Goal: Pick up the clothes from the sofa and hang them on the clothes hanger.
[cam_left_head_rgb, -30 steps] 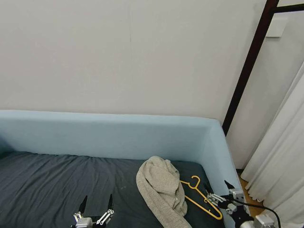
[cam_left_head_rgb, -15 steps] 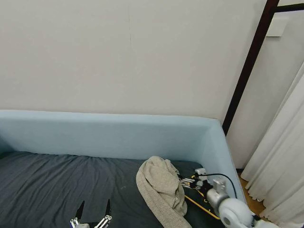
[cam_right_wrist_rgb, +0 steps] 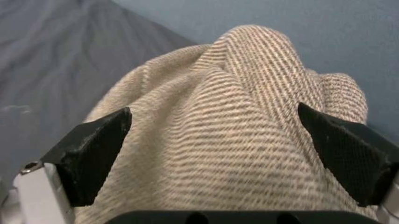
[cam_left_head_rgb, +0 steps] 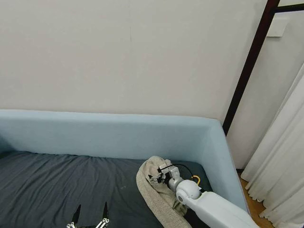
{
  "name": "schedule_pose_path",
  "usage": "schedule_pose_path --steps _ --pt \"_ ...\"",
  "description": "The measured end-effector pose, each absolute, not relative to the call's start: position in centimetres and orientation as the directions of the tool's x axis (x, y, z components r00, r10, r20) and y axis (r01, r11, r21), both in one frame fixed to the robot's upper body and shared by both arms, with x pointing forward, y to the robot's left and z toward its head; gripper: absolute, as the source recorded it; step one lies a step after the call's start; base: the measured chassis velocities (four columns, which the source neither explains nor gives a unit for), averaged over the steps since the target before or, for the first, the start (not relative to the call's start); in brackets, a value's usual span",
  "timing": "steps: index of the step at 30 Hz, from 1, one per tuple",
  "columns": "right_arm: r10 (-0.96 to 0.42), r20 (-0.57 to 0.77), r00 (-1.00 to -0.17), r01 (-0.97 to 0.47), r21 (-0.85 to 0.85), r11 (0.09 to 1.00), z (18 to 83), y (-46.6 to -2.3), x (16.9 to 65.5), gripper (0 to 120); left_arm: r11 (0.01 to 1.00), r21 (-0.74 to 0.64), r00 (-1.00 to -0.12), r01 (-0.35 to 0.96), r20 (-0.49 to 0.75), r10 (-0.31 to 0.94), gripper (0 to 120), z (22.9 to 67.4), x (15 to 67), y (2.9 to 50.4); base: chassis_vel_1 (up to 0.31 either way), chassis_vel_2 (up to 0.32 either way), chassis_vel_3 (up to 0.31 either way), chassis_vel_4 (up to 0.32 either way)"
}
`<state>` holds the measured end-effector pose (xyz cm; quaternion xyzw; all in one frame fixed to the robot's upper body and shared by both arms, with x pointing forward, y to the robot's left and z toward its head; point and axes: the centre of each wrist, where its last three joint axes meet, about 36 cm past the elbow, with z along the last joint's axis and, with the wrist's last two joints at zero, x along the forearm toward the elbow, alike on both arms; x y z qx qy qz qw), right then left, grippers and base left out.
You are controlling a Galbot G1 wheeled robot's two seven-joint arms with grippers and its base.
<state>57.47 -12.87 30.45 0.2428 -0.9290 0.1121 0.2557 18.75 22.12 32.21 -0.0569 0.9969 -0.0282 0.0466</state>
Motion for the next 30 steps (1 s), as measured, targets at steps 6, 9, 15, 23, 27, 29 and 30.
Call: schedule_pose_path --steps 6,9,15,23,27,29,30 --pt "-0.366 0.551 -0.750 -0.496 -0.101 0.863 29.6 -11.9 60.0 100 0.989 -0.074 -0.987 -0.126 -0.088 -0.132 100 32.1 18.8 21.8 0.000 0.000 0.000 0.000" --pt "-0.370 0.564 -0.738 -0.516 -0.119 0.848 29.1 -11.1 60.0 88 0.988 -0.075 -0.986 -0.138 -0.087 -0.144 100 32.0 18.9 21.9 0.000 0.000 0.000 0.000" --pt "-0.358 0.585 -0.728 -0.520 -0.130 0.844 29.0 -10.9 59.9 70 0.985 -0.080 -0.984 -0.152 -0.084 -0.159 100 31.9 19.0 22.1 0.000 0.000 0.000 0.000" --pt "-0.344 0.590 -0.731 -0.513 -0.142 0.846 28.7 -11.7 59.8 40 0.984 -0.087 -0.983 -0.158 -0.082 -0.165 100 31.7 19.2 21.9 0.000 0.000 0.000 0.000" --pt "-0.345 0.589 -0.730 -0.513 -0.139 0.847 28.6 -11.8 59.5 26 0.983 -0.089 -0.982 -0.161 -0.082 -0.168 100 31.7 19.2 22.0 0.000 0.000 0.000 0.000" --pt "-0.345 0.589 -0.731 -0.510 -0.134 0.850 28.6 -11.9 59.3 19 0.983 -0.089 -0.982 -0.163 -0.082 -0.171 100 31.7 19.2 22.0 0.000 0.000 0.000 0.000" --pt "-0.347 0.589 -0.729 -0.510 -0.131 0.850 28.6 -11.9 59.2 14 0.982 -0.089 -0.982 -0.164 -0.081 -0.172 100 31.7 19.2 22.0 0.000 0.000 0.000 0.000"
